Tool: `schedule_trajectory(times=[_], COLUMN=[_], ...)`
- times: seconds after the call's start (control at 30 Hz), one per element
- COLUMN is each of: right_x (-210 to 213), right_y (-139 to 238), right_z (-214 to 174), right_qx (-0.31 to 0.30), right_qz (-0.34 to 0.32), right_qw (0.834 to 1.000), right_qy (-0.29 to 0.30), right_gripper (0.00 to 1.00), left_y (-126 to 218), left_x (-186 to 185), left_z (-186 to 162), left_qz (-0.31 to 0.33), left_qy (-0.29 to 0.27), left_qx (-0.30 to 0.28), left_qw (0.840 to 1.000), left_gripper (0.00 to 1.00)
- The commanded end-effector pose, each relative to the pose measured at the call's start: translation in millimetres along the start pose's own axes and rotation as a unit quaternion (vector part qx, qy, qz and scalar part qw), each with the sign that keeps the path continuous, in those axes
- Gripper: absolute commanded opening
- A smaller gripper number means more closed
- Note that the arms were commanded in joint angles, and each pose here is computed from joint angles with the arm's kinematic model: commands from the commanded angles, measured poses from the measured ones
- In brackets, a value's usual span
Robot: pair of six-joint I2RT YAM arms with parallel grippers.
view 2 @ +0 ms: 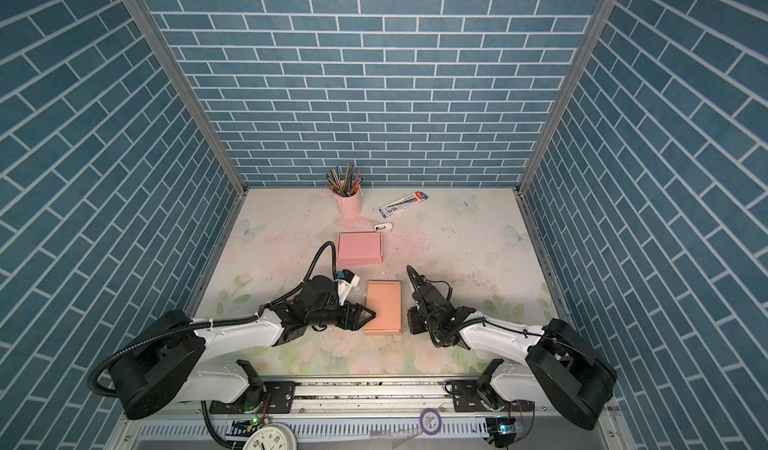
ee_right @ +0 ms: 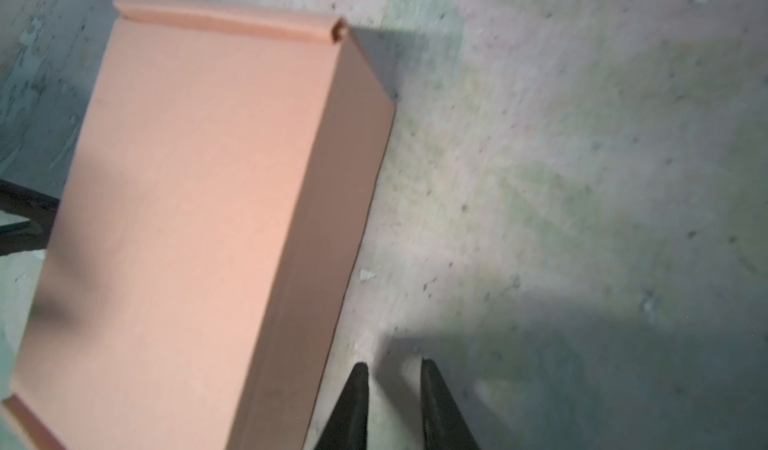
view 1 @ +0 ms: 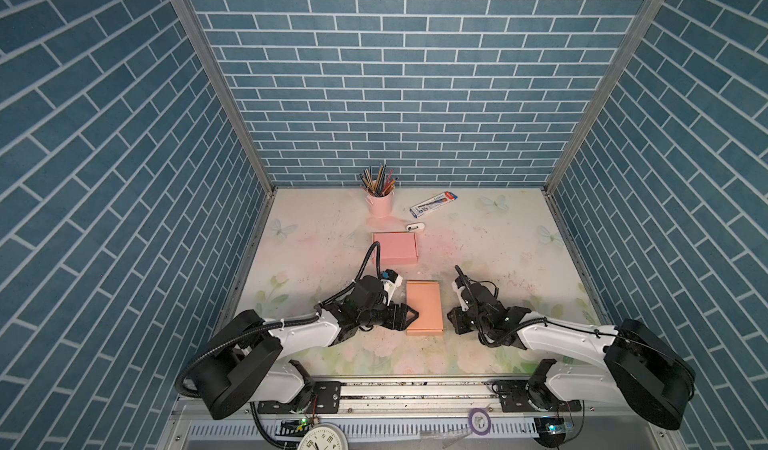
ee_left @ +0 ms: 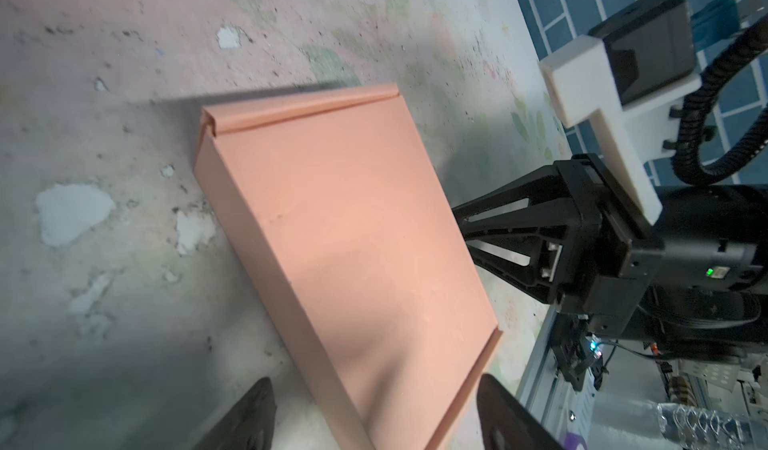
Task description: Fold the paper box
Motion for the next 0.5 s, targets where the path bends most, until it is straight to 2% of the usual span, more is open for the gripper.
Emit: schedule_trajectory(times=[0.0, 0.47], right_x=[-9, 6], right_y=[6, -3], right_z=[-17, -38], right_qx=[0.017, 0.035], right_qz=[-0.025, -0.003], right_qw=[0.999, 0.999], right_qy=[-0.027, -0.026], right_gripper=[0.25, 0.24], left_y=[3, -5], left_x=[3, -22], left_z=[-16, -27], left_qz=[0.013, -0.021], left_qy=[0.013, 0.01], left_qx=[0.014, 0.013], left_qw=[1.0, 1.0], left_gripper=[0.77, 0.74])
Point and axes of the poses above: each gripper's point midway between its finger pads, its own y axis back along the fingers, its own x axis along the line the jaws close on, z = x × y, the point moved 4 cm from there along y, back along the fingers, and after that the axes turned 9 degrees about -y, right-handed, at the moved point
